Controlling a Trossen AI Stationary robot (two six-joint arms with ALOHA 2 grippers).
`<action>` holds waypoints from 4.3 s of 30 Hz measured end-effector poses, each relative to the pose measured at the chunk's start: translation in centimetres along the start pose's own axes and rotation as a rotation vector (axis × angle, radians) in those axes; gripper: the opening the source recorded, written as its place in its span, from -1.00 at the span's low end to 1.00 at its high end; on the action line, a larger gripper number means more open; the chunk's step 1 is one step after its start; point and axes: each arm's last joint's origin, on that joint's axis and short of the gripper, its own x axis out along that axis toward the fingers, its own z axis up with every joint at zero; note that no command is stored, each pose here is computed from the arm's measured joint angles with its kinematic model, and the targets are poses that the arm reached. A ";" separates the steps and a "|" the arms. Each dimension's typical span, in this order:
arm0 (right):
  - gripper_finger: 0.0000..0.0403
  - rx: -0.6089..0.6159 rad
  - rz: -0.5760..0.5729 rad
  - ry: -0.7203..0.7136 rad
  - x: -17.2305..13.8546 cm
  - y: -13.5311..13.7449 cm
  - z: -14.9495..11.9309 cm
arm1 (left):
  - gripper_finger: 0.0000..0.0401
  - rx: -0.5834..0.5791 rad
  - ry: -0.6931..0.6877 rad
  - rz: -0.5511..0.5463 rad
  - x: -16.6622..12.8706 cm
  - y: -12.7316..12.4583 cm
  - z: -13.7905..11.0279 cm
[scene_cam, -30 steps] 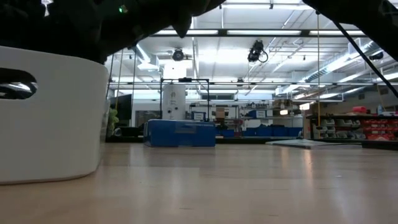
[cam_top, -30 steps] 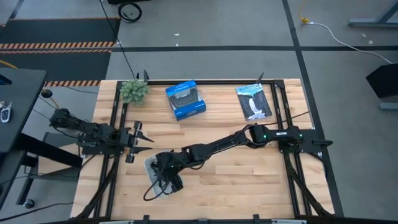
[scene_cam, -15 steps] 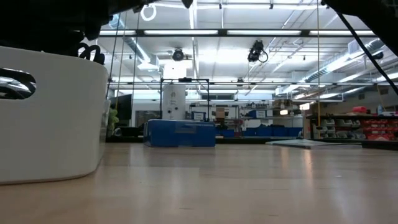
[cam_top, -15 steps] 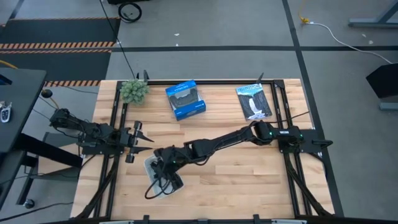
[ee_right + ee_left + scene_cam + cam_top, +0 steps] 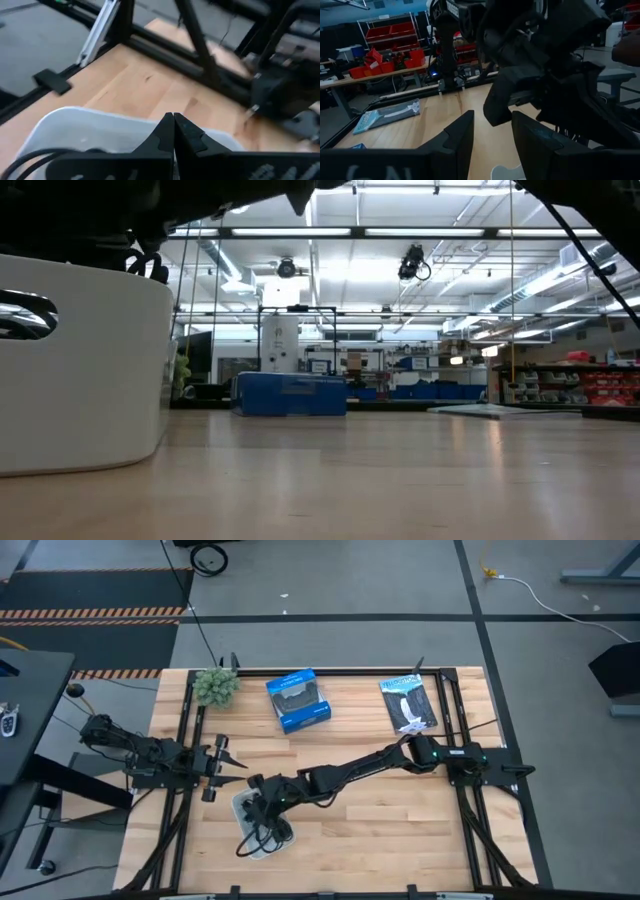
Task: Pick and place USB-C Cables
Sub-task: Put the black charger cable into the white basket
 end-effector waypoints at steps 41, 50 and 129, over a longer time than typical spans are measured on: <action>-0.99 -0.714 -0.506 0.215 0.1 1.3 -2.1 | -0.29 0.000 -0.001 -0.001 0.0 0.0 0.0; -0.99 -0.565 -0.324 0.290 -1.3 2.1 -2.0 | -0.29 0.000 -0.001 0.000 0.0 0.0 0.0; -0.99 -0.441 -0.593 0.102 0.0 4.8 -3.4 | -0.29 0.002 0.005 -0.001 0.0 0.0 -0.1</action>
